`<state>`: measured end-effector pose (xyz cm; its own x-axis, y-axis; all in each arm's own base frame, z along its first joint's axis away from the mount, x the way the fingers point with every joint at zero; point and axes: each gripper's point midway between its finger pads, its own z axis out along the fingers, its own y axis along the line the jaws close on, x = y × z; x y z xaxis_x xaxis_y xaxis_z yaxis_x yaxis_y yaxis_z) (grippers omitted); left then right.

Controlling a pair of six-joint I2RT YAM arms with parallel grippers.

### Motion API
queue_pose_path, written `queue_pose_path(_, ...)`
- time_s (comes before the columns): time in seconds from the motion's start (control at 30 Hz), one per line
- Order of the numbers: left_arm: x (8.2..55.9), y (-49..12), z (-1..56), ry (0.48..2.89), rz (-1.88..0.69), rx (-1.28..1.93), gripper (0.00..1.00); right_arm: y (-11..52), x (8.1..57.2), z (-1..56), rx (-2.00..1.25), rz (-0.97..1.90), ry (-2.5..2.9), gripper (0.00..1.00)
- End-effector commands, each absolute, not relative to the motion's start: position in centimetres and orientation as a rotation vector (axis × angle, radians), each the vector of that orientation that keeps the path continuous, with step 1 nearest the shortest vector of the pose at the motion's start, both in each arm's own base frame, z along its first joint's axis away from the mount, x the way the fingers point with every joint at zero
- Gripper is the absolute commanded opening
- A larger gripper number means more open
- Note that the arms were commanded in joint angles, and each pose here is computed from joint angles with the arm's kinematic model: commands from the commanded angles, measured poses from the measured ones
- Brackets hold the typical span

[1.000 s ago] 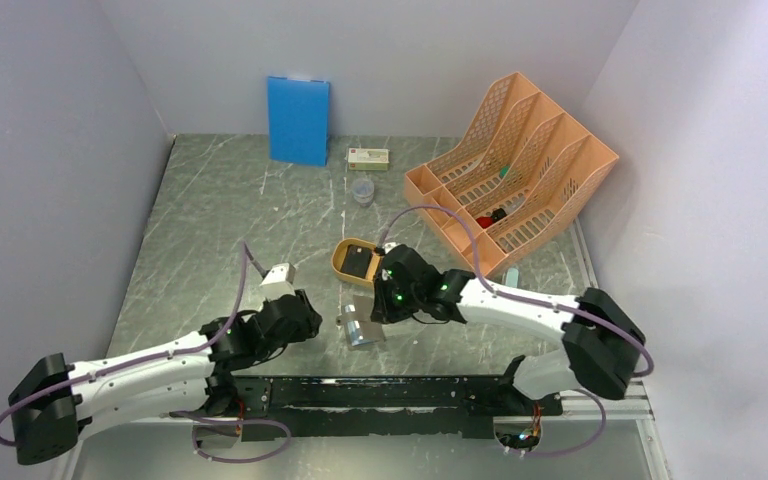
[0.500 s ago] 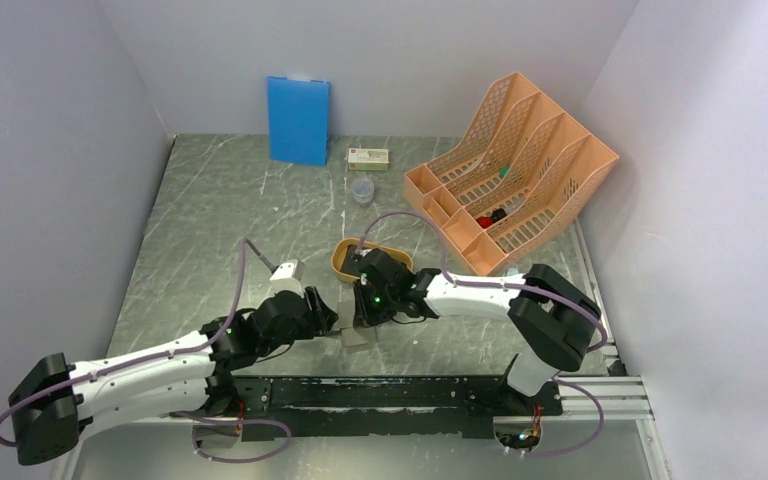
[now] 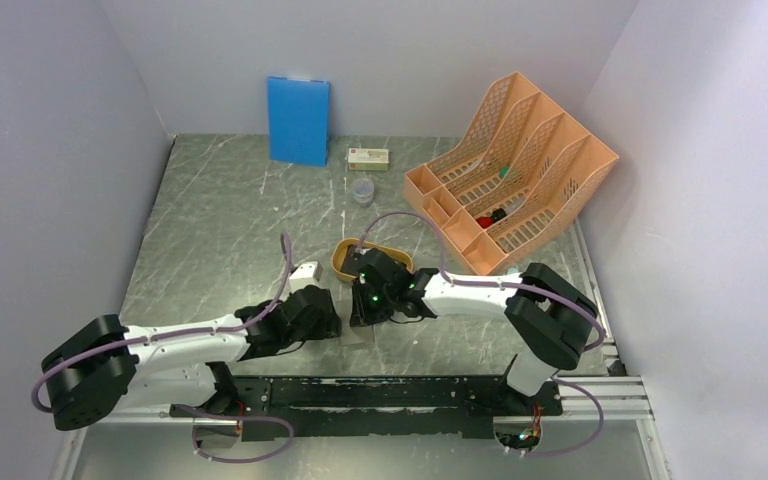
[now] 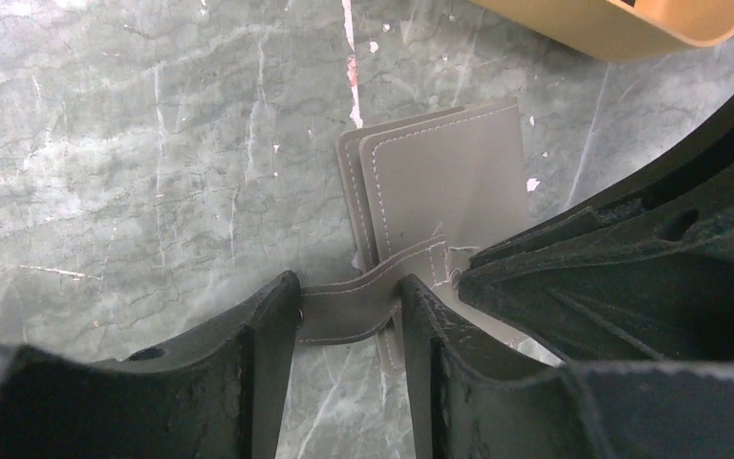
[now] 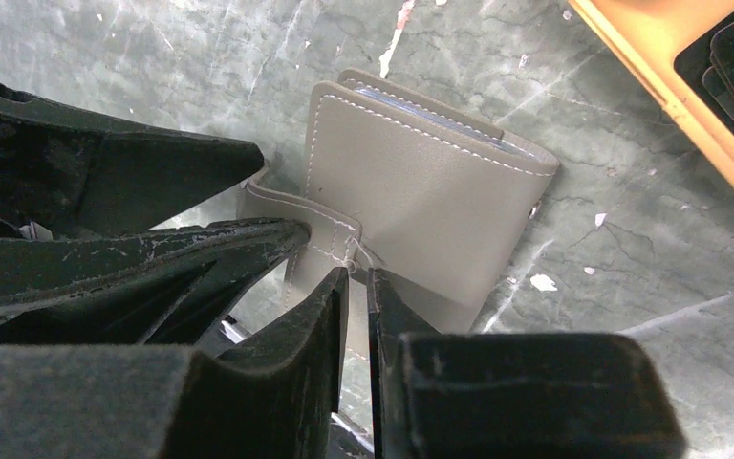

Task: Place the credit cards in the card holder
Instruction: Close the card holder at the center of the board, then close the card holder.

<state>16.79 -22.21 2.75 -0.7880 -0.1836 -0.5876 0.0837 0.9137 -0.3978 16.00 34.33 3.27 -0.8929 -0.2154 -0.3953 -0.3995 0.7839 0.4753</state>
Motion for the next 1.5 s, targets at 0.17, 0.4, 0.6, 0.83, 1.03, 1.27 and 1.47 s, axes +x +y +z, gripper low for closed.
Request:
queue_pose_path(0.17,17.1,-20.5,1.4,2.444,-0.424,-0.112,0.29,33.7,15.4,2.7,-0.498,0.759,2.680,0.19)
queue_pose_path(0.4,16.7,-19.2,0.0,2.479,-0.340,-0.129,0.15,34.0,15.7,4.4,-0.497,0.784,2.652,0.23)
queue_pose_path(0.6,16.6,-18.5,-0.6,2.486,-0.303,-0.157,0.10,33.1,15.5,6.0,-0.428,0.836,2.605,0.34)
queue_pose_path(0.83,16.4,-18.4,-1.0,2.492,-0.303,-0.167,0.08,30.9,15.7,5.9,-0.245,0.984,2.590,0.55)
queue_pose_path(1.03,16.3,-18.4,-1.2,2.497,-0.309,-0.174,0.08,31.5,15.4,6.6,-0.142,1.231,2.553,0.60)
queue_pose_path(1.27,16.2,-18.5,-1.3,2.500,-0.320,-0.196,0.08,32.3,15.5,7.0,-0.024,1.341,2.527,0.62)
queue_pose_path(1.47,16.1,-18.7,-1.4,2.505,-0.340,-0.210,0.08,32.3,15.0,5.7,0.094,1.389,2.561,0.61)
